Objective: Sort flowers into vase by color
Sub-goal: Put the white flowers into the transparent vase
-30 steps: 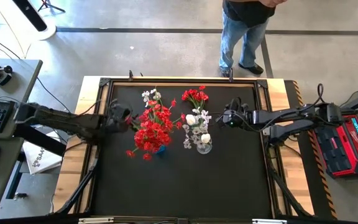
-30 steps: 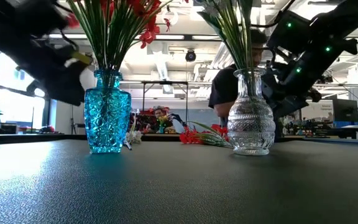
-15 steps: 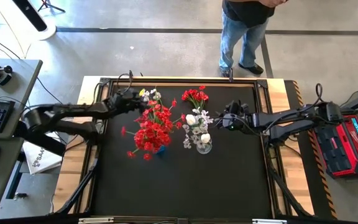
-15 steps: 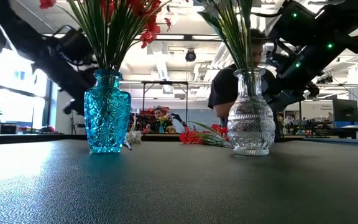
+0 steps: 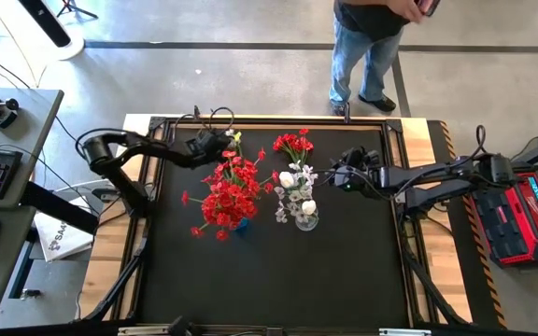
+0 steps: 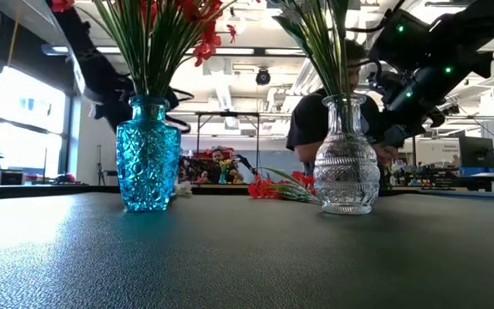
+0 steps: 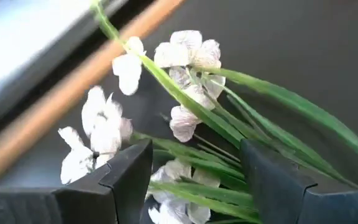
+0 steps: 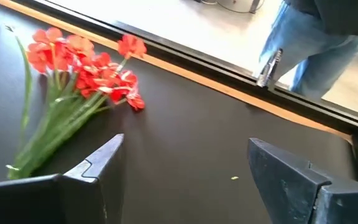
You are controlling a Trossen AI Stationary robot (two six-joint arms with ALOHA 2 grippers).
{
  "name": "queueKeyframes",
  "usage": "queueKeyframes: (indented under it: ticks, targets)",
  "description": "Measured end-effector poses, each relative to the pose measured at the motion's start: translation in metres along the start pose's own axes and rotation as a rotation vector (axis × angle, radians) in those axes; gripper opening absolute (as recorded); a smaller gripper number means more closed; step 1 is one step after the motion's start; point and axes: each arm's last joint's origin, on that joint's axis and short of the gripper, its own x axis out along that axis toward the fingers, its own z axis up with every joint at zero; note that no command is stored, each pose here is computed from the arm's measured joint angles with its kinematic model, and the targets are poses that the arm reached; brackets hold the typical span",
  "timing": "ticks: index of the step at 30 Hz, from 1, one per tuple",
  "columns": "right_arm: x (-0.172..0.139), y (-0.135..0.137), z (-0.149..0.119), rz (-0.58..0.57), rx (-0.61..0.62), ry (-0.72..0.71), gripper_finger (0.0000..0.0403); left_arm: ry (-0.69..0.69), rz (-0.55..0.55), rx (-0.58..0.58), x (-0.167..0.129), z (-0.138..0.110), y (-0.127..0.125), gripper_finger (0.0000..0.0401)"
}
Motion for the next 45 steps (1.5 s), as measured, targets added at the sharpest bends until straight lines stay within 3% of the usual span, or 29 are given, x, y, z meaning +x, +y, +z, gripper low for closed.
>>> queueKeyframes:
  ticks: [5, 9, 12, 17, 20, 27, 36, 40, 45]
  targets:
    - [0.000, -0.001, -0.005, 0.005, 0.003, 0.026, 0.0264, 0.064, 0.196, 0.204, -0.011, 0.018, 0.017, 0.0230]
    - [0.002, -0.004, -0.014, 0.018, 0.031, 0.057, 0.0264, 0.068, 0.229, 0.221, -0.035, 0.036, 0.028, 0.0230]
    - [0.004, -0.006, -0.021, 0.023, 0.060, 0.081, 0.0264, 0.080, 0.174, 0.088, -0.056, 0.036, 0.032, 0.0230]
    - [0.004, -0.006, -0.021, 0.028, 0.080, 0.070, 0.0264, 0.210, -0.020, -0.294, -0.071, 0.022, 0.029, 0.0230]
    - [0.004, -0.004, -0.018, 0.034, 0.060, 0.034, 0.0264, 0.240, -0.078, -0.367, -0.068, 0.020, 0.017, 0.0230]
    - [0.004, 0.000, -0.012, 0.062, -0.016, -0.012, 0.0264, 0.238, -0.101, -0.446, -0.042, 0.018, -0.012, 0.0230]
    - [0.002, 0.003, -0.014, 0.135, 0.019, 0.029, 0.0264, 0.346, -0.082, -0.356, -0.022, 0.004, -0.022, 0.0219]
    - [-0.002, 0.007, -0.015, 0.165, 0.019, 0.024, 0.0264, 0.394, -0.071, -0.295, -0.029, 0.000, -0.018, 0.0178]
    - [-0.010, 0.012, -0.018, 0.214, -0.003, 0.017, 0.0264, 0.438, -0.060, -0.224, -0.037, -0.004, -0.014, 0.0093]
